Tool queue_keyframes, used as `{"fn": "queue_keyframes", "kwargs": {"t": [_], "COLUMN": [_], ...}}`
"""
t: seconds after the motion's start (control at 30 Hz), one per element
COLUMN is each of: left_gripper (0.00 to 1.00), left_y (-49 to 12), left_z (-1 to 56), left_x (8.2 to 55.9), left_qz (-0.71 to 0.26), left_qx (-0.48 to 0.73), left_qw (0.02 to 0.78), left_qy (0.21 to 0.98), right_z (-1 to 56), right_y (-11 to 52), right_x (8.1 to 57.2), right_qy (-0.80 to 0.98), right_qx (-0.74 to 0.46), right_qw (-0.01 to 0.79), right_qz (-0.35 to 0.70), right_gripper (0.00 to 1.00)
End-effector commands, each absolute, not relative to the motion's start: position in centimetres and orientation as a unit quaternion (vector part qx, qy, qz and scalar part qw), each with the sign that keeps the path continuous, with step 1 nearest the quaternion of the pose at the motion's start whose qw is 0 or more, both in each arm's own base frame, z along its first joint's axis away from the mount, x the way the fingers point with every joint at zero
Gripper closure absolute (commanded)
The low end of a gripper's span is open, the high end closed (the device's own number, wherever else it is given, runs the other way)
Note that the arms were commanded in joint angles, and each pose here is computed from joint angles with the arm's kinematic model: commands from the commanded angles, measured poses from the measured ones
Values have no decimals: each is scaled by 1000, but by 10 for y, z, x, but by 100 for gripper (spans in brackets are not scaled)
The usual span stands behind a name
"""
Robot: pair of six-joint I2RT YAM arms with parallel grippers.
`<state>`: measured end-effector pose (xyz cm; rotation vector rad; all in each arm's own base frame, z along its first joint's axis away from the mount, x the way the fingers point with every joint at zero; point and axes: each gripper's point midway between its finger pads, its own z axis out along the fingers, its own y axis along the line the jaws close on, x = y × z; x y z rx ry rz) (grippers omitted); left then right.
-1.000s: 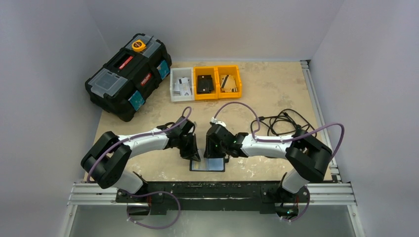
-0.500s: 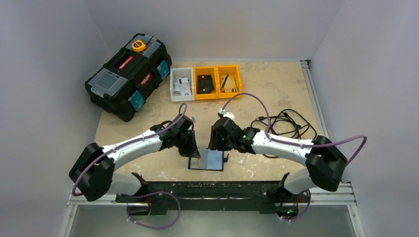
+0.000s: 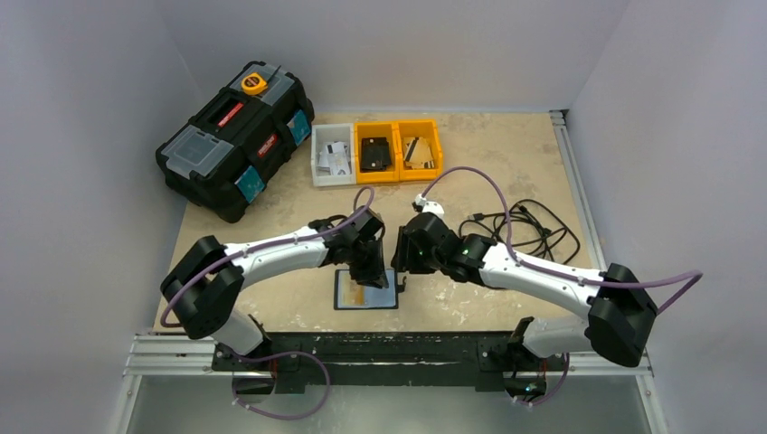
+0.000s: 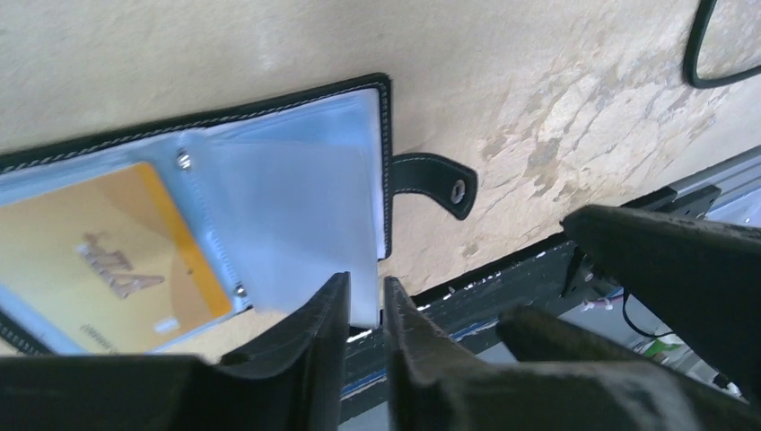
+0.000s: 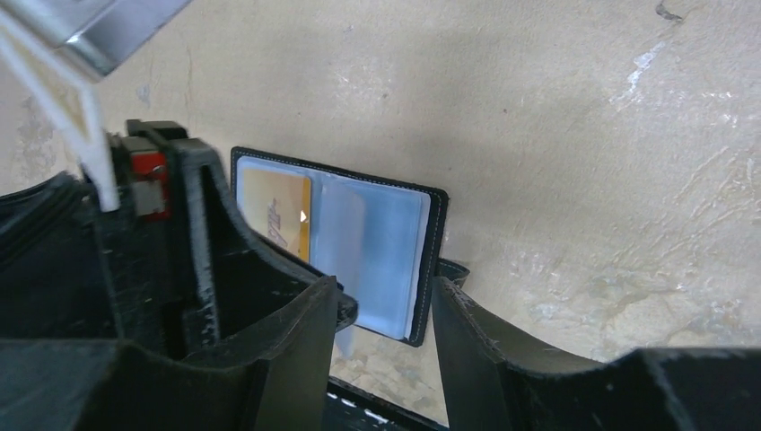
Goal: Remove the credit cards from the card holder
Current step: Remove the credit card from the card holder.
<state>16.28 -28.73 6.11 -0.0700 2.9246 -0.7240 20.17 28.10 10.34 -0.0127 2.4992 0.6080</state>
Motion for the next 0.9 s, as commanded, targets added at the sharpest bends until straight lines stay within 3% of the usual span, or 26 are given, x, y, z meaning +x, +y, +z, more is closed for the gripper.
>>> {"fn": "queue_keyframes", "kwargs": {"t": [0.0, 0.2, 0.43, 0.63, 0.87], "left_gripper": [75, 60, 61, 75, 91], "left_y": [-319, -331, -282, -216, -192], "left_z": [75, 83, 95, 74, 52], "left_x": [175, 181, 199, 203, 194], "left_qz": [-279, -307, -270, -219, -193], "left_qx": [-10, 14, -15, -59, -74], "left_qw": [72, 76, 114, 118, 107], "left_qy": [957, 949, 956, 967, 973], "right_z": [111, 115, 118, 117, 97], "right_y": [265, 263, 287, 336, 384], "right_x": [204, 201, 199, 194, 184], "right_qy": [930, 928, 920, 907, 903], "right_qx": [8, 10, 1, -20, -47], "right_qw": [301, 299, 283, 250, 195], "right_qz": [213, 221, 269, 339, 379], "right_gripper": [57, 56, 57, 58, 60]}}
